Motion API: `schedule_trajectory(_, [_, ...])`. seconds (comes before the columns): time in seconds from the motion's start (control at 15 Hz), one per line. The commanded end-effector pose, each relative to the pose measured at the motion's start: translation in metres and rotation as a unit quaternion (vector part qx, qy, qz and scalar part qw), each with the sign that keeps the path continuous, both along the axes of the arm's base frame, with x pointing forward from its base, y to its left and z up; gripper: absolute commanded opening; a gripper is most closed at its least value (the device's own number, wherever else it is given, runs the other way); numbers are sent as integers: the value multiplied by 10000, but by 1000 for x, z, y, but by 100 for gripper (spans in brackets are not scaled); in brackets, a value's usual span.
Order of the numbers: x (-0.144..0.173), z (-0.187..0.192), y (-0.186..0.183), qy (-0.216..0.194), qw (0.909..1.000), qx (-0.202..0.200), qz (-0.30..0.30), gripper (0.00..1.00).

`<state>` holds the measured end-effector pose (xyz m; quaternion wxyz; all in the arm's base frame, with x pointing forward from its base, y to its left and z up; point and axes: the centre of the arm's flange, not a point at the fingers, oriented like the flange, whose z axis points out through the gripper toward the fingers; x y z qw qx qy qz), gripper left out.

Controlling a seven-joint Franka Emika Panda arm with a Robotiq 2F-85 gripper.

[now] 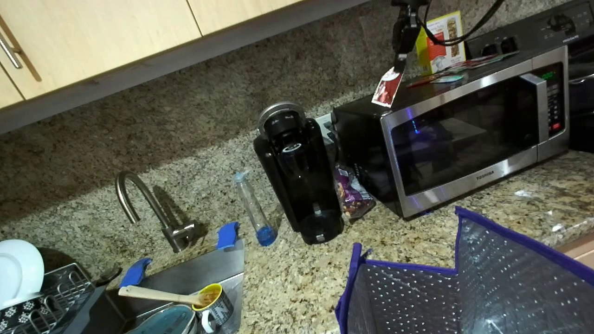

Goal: Pick the object on the microwave and put it in the bag

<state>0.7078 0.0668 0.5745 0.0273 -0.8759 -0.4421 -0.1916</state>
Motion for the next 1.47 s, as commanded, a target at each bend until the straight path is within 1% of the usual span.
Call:
schedule_trajectory(0.0, [-59,10,-1,45,9984,238,504,7])
schedule_trajectory(0.2, [-76,5,20,302,9932,376,1057,7])
schedule_trajectory(0.27, [-81,2,28,417,9903,432,1253,7])
schedule_trajectory(0.4, [-94,-7,50,713,9815,434,1722,7])
schedule_trajectory(0.53, [-111,-10,68,895,9733,351,2083,7])
schedule_trajectory(0.67, [-134,-13,86,1048,9649,157,2404,7])
schedule_trajectory(0.87, [-171,-23,118,1274,9487,-57,2892,7])
schedule_trajectory(1.07, [-203,-37,149,1405,9358,-222,3224,7])
schedule_trajectory(1.27, [-229,-60,186,1409,9290,-355,3404,7])
schedule_trajectory(1.4, [-239,-75,212,1355,9227,-436,3582,7])
